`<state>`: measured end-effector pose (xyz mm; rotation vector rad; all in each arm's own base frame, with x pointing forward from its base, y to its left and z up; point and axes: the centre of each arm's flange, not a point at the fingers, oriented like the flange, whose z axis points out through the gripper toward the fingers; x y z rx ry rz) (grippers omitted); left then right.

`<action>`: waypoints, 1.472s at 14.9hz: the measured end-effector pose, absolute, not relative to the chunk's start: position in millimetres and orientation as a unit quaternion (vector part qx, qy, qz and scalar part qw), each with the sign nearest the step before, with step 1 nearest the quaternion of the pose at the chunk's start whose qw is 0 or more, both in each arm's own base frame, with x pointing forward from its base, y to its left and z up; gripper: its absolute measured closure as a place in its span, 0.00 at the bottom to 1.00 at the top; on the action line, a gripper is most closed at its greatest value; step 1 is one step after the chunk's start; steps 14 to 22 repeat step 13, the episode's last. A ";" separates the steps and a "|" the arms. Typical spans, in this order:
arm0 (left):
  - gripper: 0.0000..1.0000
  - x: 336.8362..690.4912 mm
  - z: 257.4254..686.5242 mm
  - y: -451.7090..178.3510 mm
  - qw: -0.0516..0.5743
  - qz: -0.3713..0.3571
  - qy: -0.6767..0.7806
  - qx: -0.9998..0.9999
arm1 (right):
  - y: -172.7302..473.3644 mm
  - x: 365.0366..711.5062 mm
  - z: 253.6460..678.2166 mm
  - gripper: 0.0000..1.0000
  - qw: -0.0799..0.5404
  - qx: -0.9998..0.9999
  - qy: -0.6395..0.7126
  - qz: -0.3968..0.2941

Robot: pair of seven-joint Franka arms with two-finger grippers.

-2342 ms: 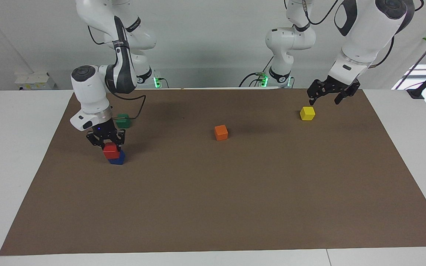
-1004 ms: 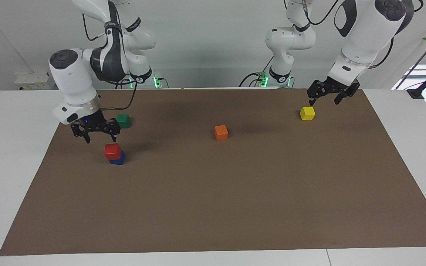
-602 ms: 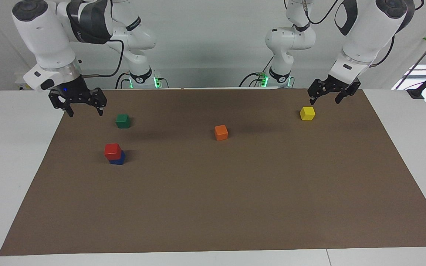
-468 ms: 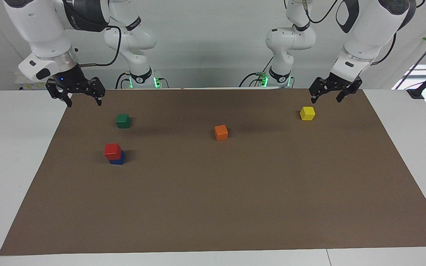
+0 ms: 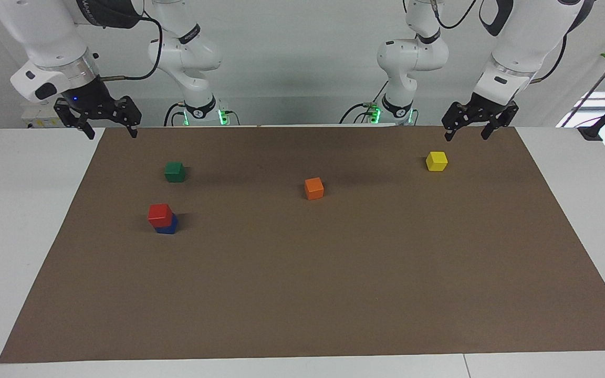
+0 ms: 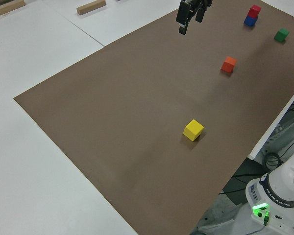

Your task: Transfer red block to right arm and stack on blue block

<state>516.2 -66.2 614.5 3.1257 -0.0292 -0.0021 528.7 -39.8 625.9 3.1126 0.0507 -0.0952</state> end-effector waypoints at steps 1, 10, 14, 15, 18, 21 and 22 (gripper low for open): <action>0.00 516.2 614.4 -66.2 0.008 -0.001 -0.009 1.000 | -42.9 529.1 624.3 0.00 0.013 0.999 0.013 -0.032; 0.00 516.2 614.2 -66.1 0.008 -0.001 -0.009 1.000 | -48.4 531.2 623.9 0.00 0.010 0.999 0.008 -0.032; 0.00 516.2 614.2 -66.1 0.008 -0.001 -0.009 1.000 | -48.5 531.2 624.7 0.00 0.010 0.999 0.008 -0.031; 0.00 516.2 614.2 -66.1 0.008 -0.001 -0.009 1.000 | -48.5 531.2 624.7 0.00 0.010 0.999 0.008 -0.031; 0.00 516.2 614.2 -66.1 0.008 -0.001 -0.009 1.000 | -48.5 531.2 624.7 0.00 0.010 0.999 0.008 -0.031; 0.00 516.2 614.2 -66.1 0.008 -0.001 -0.009 1.000 | -48.5 531.2 624.7 0.00 0.010 0.999 0.008 -0.031; 0.00 516.2 614.2 -66.1 0.008 -0.001 -0.009 1.000 | -48.5 531.2 624.7 0.00 0.010 0.999 0.008 -0.031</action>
